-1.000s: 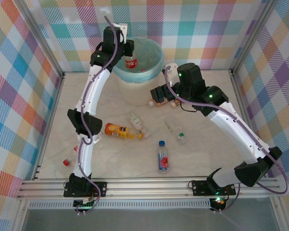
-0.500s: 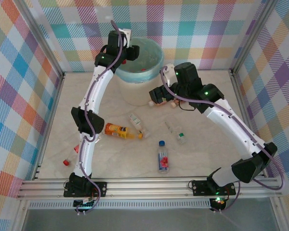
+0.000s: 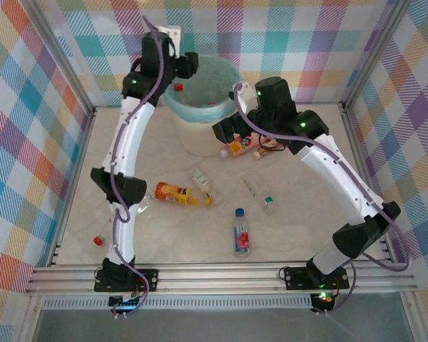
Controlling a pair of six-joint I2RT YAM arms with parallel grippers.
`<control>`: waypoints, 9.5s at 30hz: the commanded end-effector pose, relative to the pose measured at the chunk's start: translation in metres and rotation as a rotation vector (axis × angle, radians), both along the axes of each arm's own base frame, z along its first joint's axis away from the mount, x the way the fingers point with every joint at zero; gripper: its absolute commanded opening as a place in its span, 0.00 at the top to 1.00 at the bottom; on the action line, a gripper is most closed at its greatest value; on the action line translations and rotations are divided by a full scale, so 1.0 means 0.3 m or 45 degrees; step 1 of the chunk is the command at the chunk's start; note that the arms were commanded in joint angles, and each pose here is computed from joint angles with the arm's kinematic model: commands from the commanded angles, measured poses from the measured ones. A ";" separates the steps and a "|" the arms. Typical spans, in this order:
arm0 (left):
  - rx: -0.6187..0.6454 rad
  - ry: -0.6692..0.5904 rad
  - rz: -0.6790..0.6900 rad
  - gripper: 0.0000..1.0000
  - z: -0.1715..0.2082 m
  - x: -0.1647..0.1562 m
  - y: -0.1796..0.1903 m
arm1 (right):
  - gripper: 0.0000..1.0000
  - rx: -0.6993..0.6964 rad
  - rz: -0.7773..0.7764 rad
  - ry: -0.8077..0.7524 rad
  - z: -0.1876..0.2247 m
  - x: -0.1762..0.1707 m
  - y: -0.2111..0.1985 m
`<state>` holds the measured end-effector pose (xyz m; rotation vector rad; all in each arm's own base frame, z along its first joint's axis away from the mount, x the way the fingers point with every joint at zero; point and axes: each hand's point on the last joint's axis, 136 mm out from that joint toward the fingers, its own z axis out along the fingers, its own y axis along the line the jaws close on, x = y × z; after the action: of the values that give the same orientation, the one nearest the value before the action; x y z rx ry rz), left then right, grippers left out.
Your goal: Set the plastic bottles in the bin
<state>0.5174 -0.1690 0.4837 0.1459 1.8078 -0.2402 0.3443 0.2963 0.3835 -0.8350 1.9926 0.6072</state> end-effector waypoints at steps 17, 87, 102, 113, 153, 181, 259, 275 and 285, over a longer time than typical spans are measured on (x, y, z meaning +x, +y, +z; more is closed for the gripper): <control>-0.141 0.370 0.503 0.30 -0.237 -0.585 0.533 | 0.04 -0.042 0.680 -0.157 -0.012 -0.206 0.505; -0.665 0.195 0.513 0.20 -0.211 -0.709 0.729 | 0.44 -0.356 0.917 -0.258 -0.488 -0.381 0.636; -0.819 0.357 -0.119 0.17 -0.215 -0.575 0.223 | 0.43 0.007 0.317 -0.162 -0.265 -0.212 0.233; -0.814 0.449 -0.080 0.18 -0.309 -0.524 0.154 | 0.44 0.081 0.178 -0.214 -0.212 -0.193 0.139; -0.510 -0.112 -0.018 1.00 0.147 -0.114 0.066 | 0.00 -0.045 -0.257 -0.438 -0.033 -0.103 -0.161; 0.016 -0.024 0.047 1.00 -0.171 0.173 -0.181 | 0.00 -0.184 -0.180 -0.363 -0.117 0.009 -0.170; 0.139 -0.055 0.254 0.95 -0.359 0.376 -0.082 | 0.00 -0.163 -0.076 -0.162 -0.202 0.067 -0.071; 0.132 -0.171 0.018 1.00 -0.034 0.113 -0.172 | 0.00 -0.163 -0.062 -0.161 -0.199 0.072 -0.061; 0.238 0.097 -0.096 1.00 -0.226 0.067 -0.203 | 0.00 -0.154 -0.053 -0.134 -0.212 0.066 -0.055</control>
<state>0.5446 -0.2238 0.4335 0.2750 1.8364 -0.1144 0.3640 0.2778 0.3122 -0.8953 1.9594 0.3730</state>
